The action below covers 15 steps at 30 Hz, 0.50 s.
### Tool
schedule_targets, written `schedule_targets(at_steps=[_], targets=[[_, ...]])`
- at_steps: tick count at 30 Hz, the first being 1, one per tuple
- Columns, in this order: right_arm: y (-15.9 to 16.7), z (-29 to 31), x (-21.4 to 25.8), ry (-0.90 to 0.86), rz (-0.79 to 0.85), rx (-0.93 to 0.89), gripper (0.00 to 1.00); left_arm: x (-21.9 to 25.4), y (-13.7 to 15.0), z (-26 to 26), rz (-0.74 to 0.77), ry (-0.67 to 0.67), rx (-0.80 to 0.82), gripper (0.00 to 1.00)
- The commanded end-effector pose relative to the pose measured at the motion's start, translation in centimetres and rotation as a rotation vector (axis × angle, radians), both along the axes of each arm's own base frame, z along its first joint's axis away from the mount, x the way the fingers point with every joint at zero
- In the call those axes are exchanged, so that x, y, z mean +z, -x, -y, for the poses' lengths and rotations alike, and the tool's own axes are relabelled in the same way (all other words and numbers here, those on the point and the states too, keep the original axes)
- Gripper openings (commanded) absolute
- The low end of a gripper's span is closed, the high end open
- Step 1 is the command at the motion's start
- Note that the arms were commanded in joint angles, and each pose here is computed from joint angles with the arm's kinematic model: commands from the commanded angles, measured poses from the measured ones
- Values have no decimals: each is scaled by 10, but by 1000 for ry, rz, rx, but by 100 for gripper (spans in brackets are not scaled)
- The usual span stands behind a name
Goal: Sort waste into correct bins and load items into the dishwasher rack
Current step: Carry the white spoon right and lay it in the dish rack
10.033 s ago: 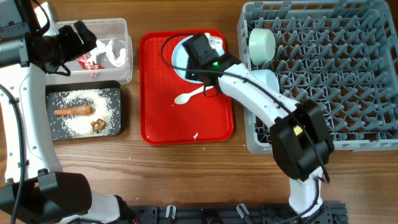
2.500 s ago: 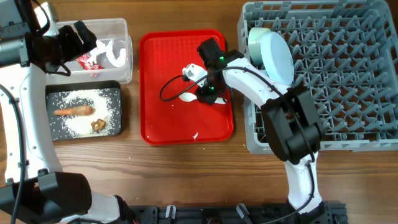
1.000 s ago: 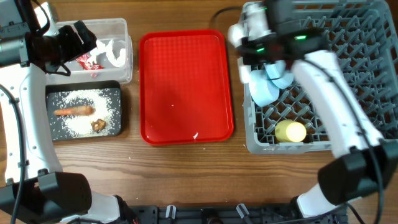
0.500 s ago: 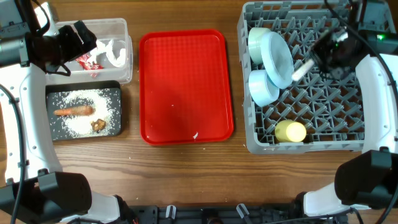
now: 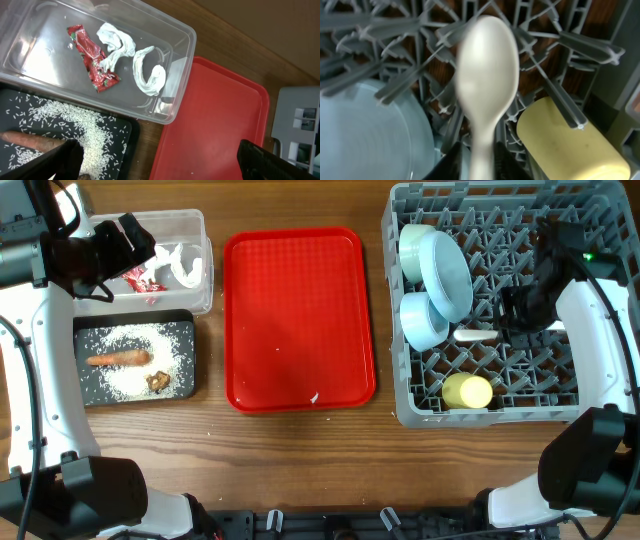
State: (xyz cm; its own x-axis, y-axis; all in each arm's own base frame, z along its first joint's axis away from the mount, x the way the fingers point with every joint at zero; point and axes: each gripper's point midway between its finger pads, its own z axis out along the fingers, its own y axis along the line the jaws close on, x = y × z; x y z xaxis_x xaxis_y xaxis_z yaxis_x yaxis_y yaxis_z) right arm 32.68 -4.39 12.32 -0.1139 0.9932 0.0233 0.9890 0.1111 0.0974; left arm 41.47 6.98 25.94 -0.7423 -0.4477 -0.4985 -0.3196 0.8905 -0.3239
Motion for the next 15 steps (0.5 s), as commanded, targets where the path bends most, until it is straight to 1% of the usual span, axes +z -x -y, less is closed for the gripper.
schedule_targets(at_steps=[1,4,8,12,15], targets=[[1,9,2,54,4,-35,43,0,-2,-2,2,5,10,100],[0,9,2,56,7,-14,45,0,-2,-2,2,5,10,100],[1,7,15,63,41,69,44,0,-2,-2,2,5,10,100],[6,8,45,102,115,157,40,0,-2,-2,2,5,10,100],[14,8,77,168,213,313,40,0,-2,-2,2,5,10,100]])
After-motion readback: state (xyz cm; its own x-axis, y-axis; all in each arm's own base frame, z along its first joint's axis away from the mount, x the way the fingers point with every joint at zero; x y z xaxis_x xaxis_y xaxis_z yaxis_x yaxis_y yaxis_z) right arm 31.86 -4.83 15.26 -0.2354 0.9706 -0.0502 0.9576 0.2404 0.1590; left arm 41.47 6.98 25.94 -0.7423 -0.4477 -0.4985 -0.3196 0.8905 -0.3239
